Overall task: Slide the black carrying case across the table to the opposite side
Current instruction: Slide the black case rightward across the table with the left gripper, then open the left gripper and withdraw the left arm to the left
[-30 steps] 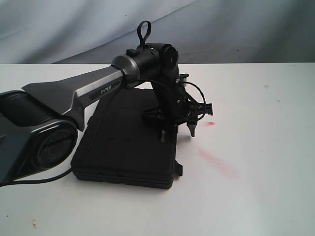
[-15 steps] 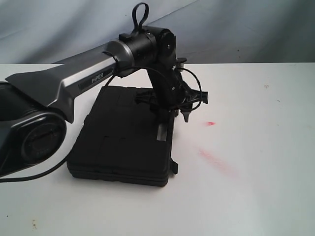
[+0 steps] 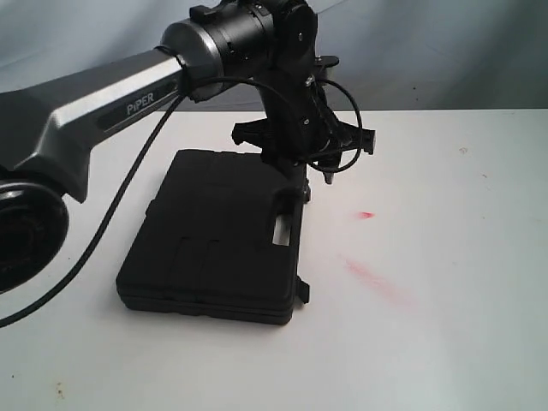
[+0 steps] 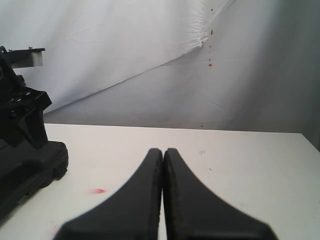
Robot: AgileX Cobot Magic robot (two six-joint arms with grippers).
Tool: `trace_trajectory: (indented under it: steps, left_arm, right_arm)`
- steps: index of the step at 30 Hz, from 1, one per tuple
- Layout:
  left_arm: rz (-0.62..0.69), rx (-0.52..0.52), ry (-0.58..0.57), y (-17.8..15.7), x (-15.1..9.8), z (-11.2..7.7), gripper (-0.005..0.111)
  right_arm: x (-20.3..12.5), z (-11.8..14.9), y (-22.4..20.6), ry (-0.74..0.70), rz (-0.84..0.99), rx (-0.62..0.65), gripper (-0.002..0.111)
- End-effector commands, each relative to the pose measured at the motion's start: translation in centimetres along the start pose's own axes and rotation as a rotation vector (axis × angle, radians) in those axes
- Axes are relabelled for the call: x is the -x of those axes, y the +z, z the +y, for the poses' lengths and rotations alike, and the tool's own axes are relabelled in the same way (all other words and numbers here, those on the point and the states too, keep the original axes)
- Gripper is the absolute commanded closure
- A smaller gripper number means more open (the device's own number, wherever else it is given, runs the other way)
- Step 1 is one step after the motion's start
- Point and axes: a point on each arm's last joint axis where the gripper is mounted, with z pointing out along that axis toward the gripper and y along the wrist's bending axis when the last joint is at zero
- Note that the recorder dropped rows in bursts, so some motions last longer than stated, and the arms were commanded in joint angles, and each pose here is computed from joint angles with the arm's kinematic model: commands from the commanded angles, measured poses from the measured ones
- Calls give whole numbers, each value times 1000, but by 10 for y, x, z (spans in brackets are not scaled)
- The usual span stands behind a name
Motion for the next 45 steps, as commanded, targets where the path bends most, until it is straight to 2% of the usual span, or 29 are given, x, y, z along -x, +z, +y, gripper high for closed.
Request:
trace_trajectory:
  steps: [1, 6, 14, 26, 34, 39, 45]
  left_arm:
    - [-52, -18, 26, -20, -11, -5, 65]
    - [-78, 3, 44, -27, -34, 6, 84]
    - [-174, -34, 36, -50, -72, 28, 107]
    - [-327, -69, -11, -77, -128, 74, 107]
    - [-439, -64, -99, -101, -167, 117, 107]
    - [-514, -21, -205, -118, -211, 159, 107]
    - [-612, 35, -324, -132, -256, 192, 107]
  right_arm:
    - [0, 0, 0, 0, -8, -7, 108]
    - [0, 0, 0, 0, -8, -7, 108]
    - [0, 0, 0, 0, -8, -7, 108]
    - [0, 0, 0, 0, -8, -7, 108]
    - [0, 0, 0, 0, -8, -7, 108]
    - [0, 0, 0, 0, -8, -7, 108]
    - [0, 0, 0, 0, -8, -7, 108]
